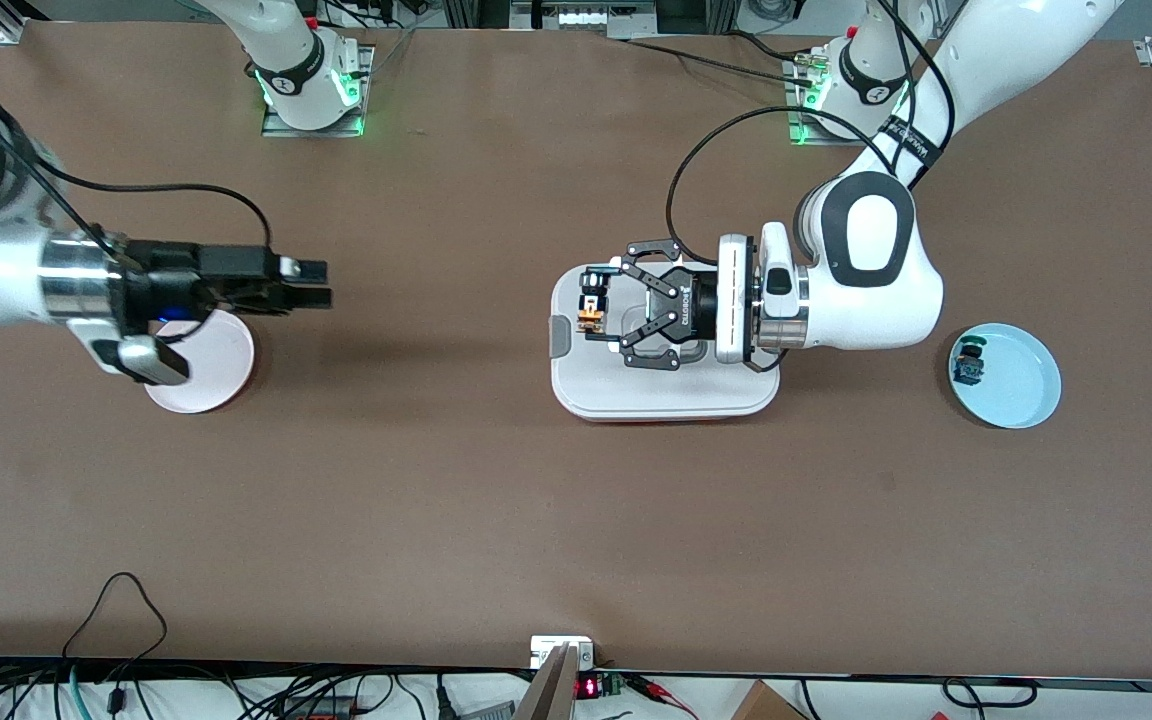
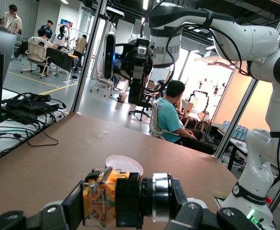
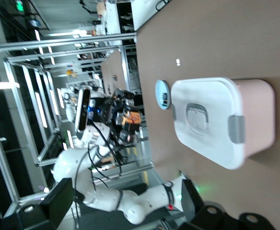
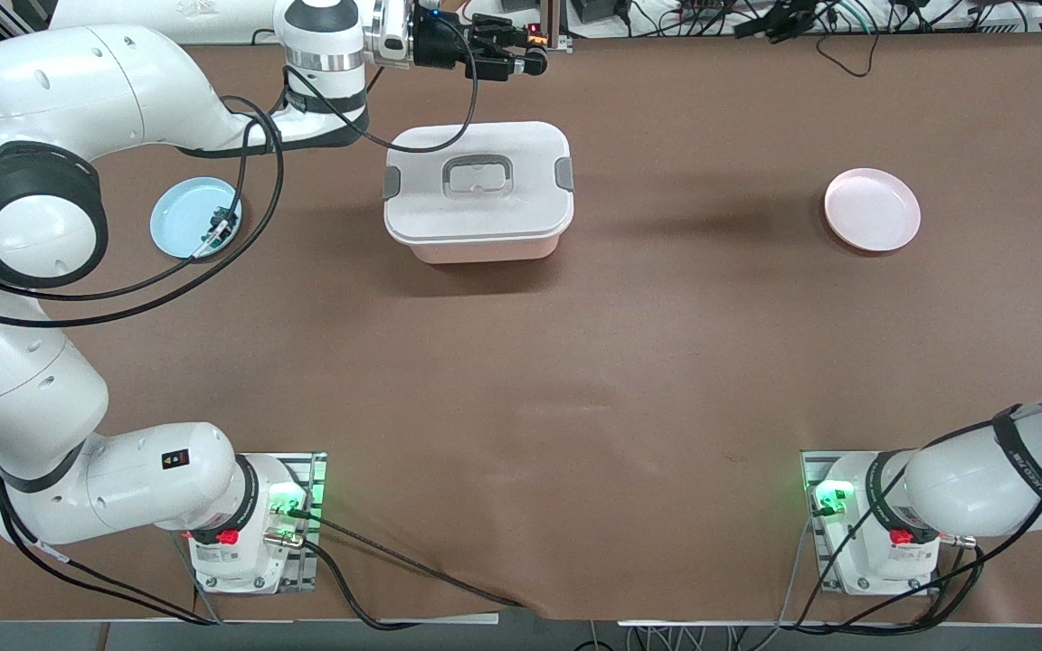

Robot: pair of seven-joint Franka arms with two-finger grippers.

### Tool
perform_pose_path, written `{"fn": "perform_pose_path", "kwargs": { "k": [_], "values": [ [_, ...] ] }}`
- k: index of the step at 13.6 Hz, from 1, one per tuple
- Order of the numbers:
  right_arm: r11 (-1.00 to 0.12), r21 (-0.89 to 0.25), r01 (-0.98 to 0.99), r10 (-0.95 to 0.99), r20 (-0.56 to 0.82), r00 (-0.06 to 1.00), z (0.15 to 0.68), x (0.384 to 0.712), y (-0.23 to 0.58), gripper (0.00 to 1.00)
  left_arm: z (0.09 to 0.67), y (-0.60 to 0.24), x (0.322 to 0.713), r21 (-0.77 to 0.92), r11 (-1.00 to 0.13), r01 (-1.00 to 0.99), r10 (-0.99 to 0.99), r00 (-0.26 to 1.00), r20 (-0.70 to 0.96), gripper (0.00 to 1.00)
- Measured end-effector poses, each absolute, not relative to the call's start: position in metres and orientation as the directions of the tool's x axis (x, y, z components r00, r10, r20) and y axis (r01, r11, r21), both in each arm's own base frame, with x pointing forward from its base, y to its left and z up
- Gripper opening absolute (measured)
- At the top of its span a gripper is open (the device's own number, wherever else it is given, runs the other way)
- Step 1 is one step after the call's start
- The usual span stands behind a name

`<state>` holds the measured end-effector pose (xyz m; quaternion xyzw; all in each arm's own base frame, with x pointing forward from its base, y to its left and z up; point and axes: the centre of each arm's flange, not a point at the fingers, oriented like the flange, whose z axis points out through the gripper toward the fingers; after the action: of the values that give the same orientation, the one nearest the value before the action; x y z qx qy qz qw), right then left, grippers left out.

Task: Transfer orange switch to right arm and place
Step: 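Hold the switch with the left gripper while the right gripper approaches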

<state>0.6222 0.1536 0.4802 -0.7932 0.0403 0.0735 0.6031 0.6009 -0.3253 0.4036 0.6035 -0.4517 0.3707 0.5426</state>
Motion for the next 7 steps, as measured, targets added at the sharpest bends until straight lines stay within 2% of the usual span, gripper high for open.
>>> {"fn": "perform_pose_path", "kwargs": {
  "k": [5, 7],
  "values": [
    [-0.106, -0.978, -0.179, -0.117, -0.166, 0.979, 0.459, 0.607, 0.270, 1.00, 0.401, -0.327, 0.598, 0.325, 0.001, -0.946, -0.147, 0.321, 0.936, 0.72],
    [-0.077, -0.984, -0.164, -0.168, -0.149, 0.974, 0.446, 0.596, 0.303, 1.00, 0.399, -0.329, 0.596, 0.327, 0.005, -0.945, -0.149, 0.323, 0.935, 0.72]
  ]
}}
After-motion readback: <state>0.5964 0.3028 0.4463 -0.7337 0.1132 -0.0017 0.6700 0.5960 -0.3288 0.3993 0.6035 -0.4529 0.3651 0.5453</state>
